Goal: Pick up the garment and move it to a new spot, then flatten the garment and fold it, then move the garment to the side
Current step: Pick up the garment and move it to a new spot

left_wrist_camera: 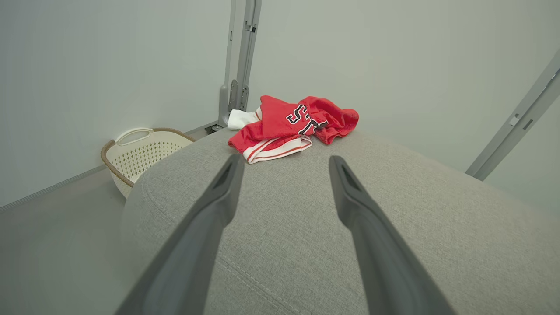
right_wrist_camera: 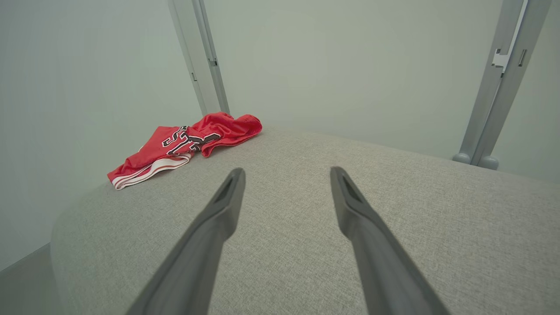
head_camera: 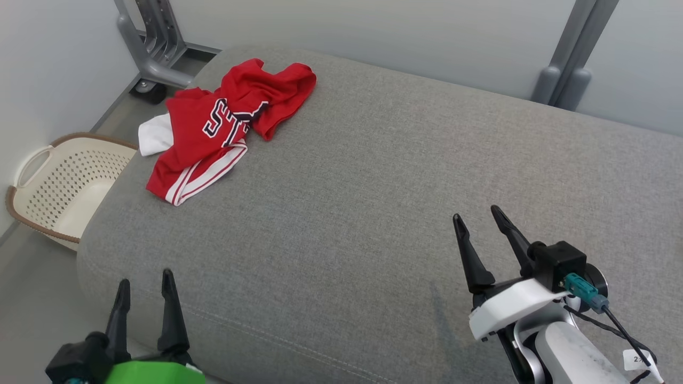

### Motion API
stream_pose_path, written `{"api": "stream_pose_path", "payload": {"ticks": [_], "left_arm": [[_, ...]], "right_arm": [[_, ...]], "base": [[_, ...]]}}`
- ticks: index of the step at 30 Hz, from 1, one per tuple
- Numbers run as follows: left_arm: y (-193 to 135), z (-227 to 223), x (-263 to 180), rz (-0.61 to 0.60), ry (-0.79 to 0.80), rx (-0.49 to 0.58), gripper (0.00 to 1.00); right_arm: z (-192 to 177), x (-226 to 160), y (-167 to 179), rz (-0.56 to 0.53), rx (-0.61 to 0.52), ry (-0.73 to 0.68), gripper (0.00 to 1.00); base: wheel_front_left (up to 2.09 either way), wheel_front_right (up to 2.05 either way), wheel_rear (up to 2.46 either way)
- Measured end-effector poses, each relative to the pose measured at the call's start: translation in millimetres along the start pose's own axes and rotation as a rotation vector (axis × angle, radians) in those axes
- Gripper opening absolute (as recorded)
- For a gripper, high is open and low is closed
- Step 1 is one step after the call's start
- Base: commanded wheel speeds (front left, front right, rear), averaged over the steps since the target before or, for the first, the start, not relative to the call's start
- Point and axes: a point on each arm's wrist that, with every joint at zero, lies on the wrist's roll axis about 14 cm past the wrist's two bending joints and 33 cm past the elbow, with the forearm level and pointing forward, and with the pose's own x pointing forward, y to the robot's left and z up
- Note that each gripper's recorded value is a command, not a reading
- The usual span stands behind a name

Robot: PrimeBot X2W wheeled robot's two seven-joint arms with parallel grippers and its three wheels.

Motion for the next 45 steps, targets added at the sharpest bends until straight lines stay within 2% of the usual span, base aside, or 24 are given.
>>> {"api": "stream_pose_path", "payload": {"ticks": [9,12,17,18,19,23,26,31,41,45], "left_arm": [[-22,62,61,-0.077,-0.178,0.071,1.00],[-29,79,86,-0.105,-0.199,0.093,1.00],[-45,102,129,-0.179,-0.189,0.195,1.00],[-47,102,137,-0.181,-0.167,0.172,1.00],[-50,99,145,-0.182,-0.141,0.145,1.00],[-56,84,175,-0.183,-0.039,0.173,1.00],[-53,73,199,-0.153,0.020,0.146,1.00],[-44,32,229,-0.105,0.154,0.178,1.00],[-57,-48,268,-0.078,0.321,0.179,1.00],[-55,-76,274,-0.063,0.377,0.190,1.00]], "right_arm": [[-5,4,-24,-0.037,-0.030,0.010,1.00],[0,8,-32,-0.049,-0.042,-0.005,1.00],[2,6,-52,-0.084,-0.069,-0.003,1.00],[3,6,-55,-0.091,-0.071,-0.007,1.00],[4,5,-58,-0.099,-0.074,-0.006,1.00],[5,1,-81,-0.141,-0.120,0.003,1.00],[4,-4,-100,-0.176,-0.143,0.014,1.00],[8,-7,-123,-0.224,-0.169,0.013,1.00],[-12,-30,-176,-0.340,-0.209,0.096,1.00],[-20,-33,-187,-0.367,-0.203,0.115,1.00]], "base": [[0.00,0.00,0.00],[0.00,0.00,0.00],[0.00,0.00,0.00],[0.00,0.00,0.00],[0.00,0.00,0.00],[0.00,0.00,0.00],[0.00,0.00,0.00],[0.00,0.00,0.00],[0.00,0.00,0.00],[0.00,0.00,0.00]]}}
